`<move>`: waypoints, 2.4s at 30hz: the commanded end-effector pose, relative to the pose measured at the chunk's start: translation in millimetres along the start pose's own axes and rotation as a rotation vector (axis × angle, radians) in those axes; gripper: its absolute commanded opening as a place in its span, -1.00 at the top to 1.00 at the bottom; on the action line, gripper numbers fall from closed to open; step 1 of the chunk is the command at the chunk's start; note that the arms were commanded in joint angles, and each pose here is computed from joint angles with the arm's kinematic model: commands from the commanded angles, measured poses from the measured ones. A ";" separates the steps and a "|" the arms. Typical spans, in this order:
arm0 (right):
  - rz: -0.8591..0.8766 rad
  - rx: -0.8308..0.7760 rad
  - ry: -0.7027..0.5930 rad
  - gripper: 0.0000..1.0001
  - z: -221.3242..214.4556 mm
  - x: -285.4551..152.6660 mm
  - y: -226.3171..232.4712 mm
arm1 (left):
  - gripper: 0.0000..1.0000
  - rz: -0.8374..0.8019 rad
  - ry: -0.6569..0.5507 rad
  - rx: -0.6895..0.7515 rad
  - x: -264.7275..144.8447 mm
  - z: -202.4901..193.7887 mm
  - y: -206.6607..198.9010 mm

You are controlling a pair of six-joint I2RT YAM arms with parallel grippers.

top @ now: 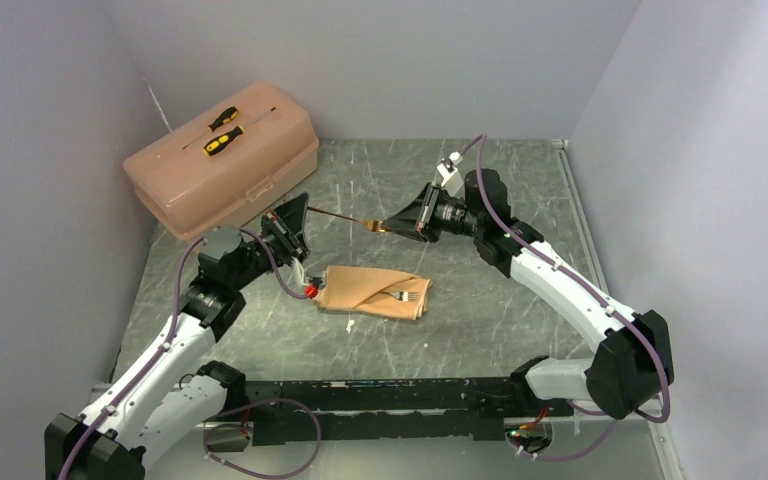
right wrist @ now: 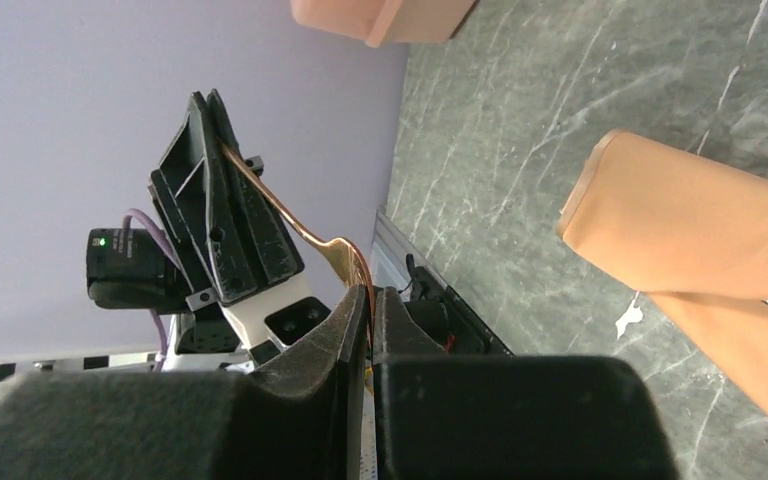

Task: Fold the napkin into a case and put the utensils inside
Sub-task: Pick up the fork at the center of the board, then insert the fork into the napkin.

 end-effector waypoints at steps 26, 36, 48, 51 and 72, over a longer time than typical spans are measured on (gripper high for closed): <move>-0.631 -0.114 -0.250 1.00 -3.6 -130.4 -136.6 | -0.43 -1.146 -0.302 -0.913 -12.4 105.1 -151.8; -0.639 -0.085 -0.219 1.00 -8.1 -125.0 -156.0 | -0.33 -1.203 -0.342 -0.912 4.0 125.6 -186.2; -0.562 -0.028 -0.196 1.00 -1.9 -104.0 -167.4 | -0.18 -1.215 -0.384 -0.892 17.3 148.4 -202.7; -0.531 -0.010 -0.189 1.00 -2.4 -98.8 -169.8 | -0.15 -1.222 -0.391 -0.876 15.2 151.4 -206.5; -0.385 0.001 -0.129 1.00 -0.6 -35.9 -171.9 | -0.08 -1.257 -0.406 -0.896 13.7 158.2 -207.7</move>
Point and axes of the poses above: each gripper's point midway between its finger pads, its own x axis out along the fingers, its own y axis along the line the jaws close on, z = x × y, the point moved 6 cm from there along -x, back along the fingers, and after that the axes turned 14 degrees about x, right-handed, at the moved point
